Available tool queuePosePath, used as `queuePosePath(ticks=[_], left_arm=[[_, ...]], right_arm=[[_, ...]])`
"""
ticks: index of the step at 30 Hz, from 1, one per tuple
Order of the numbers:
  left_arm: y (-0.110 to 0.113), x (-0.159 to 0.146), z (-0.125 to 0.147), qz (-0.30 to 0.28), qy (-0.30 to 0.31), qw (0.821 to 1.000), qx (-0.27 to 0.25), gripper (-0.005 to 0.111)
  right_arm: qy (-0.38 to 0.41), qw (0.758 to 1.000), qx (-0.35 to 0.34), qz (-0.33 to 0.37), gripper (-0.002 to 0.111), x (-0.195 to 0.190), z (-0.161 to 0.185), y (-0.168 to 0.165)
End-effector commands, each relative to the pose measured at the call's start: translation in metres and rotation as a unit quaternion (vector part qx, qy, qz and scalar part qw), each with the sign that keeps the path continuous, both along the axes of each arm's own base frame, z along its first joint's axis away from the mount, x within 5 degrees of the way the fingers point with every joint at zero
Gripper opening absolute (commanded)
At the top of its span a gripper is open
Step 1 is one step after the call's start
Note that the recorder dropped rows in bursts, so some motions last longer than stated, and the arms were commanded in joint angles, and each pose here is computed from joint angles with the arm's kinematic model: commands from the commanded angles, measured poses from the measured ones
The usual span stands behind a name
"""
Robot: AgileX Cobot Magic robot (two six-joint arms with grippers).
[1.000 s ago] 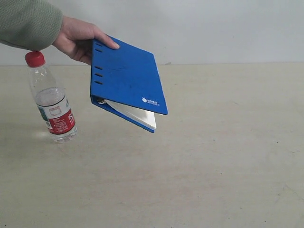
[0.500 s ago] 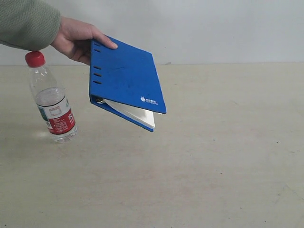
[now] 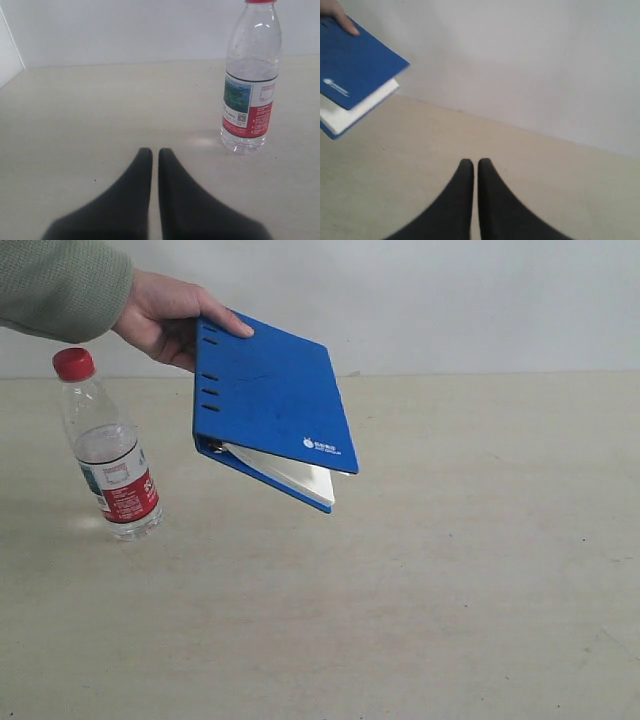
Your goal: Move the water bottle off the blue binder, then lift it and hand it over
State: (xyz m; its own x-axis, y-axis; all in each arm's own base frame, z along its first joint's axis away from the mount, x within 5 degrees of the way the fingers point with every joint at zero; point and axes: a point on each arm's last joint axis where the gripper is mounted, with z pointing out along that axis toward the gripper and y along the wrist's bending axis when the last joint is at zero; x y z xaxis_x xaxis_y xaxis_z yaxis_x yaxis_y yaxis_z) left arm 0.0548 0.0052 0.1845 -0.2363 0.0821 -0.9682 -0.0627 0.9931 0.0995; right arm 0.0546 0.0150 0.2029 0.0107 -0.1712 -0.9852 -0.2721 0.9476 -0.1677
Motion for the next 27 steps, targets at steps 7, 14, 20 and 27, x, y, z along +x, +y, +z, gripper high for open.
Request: queuePosePath(ticks=[7, 14, 20, 27], left_arm=[[0.0, 0.0, 0.001, 0.001, -0.006, 1.0, 0.0, 0.004], [0.0, 0.0, 0.001, 0.001, -0.007, 1.0, 0.0, 0.004], [0.0, 0.0, 0.001, 0.001, -0.007, 1.0, 0.0, 0.004], [0.0, 0.0, 0.001, 0.001, -0.007, 1.0, 0.0, 0.004]], right_arm=[[0.111, 0.984, 0.017, -0.139, 0.0, -0.001, -0.02, -0.016], [0.11, 0.979, 0.051, -0.162, 0.0, -0.001, -0.02, -0.018], [0.11, 0.98, 0.05, -0.16, 0.0, -0.001, -0.02, -0.018], [0.11, 0.98, 0.05, -0.16, 0.0, -0.001, -0.02, -0.018]])
